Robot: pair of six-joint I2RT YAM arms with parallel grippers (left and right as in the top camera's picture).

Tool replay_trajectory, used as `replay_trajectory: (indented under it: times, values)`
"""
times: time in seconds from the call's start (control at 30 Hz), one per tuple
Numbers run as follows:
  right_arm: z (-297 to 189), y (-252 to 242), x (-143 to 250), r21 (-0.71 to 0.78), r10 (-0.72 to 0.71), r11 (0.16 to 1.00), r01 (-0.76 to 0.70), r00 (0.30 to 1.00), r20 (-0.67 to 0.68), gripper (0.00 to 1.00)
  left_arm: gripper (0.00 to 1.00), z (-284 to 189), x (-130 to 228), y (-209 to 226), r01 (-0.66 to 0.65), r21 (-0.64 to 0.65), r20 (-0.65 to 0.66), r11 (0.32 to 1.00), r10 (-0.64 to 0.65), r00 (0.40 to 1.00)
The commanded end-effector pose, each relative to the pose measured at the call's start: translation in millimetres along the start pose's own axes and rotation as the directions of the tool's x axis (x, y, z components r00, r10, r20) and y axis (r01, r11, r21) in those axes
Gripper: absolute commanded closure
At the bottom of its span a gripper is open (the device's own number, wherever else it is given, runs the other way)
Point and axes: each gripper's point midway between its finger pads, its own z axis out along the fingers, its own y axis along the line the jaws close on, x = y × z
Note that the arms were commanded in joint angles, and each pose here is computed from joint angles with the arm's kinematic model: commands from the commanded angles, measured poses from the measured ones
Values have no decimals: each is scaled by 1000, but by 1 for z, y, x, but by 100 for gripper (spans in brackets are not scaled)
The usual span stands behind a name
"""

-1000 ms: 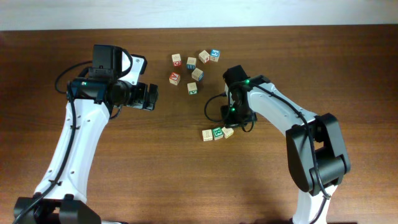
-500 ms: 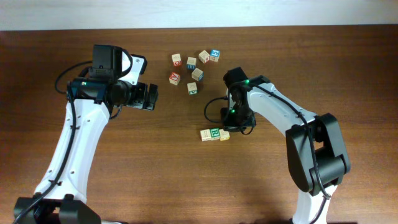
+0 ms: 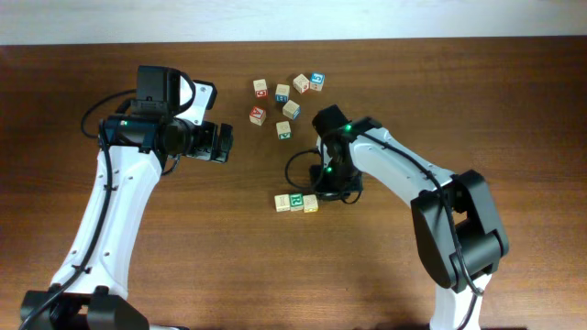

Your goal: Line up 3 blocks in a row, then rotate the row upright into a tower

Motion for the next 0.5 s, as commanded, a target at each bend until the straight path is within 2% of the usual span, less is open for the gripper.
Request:
replay_trajectory:
  times: [0.0,0.13,0.3,0.47]
  values:
    - [-32,1,-23,-17,-10,1000,11,999,43,83,1,-4,-7,-3,7,14,18,1000,-7,1000]
    - [-64,19,-12,-37,-29,999,29,1000,-11,78,1,-4,-7,-3,7,14,18,1000,-7,1000]
    - [-54,25,30,-36,-21,999,15,985,-169,78,1,-4,-7,-3,7,14,18,1000,-7,1000]
    - [-32,38,63,32,-15,999,24,968,-251,78,1,-4,-7,-3,7,14,18,1000,-7,1000]
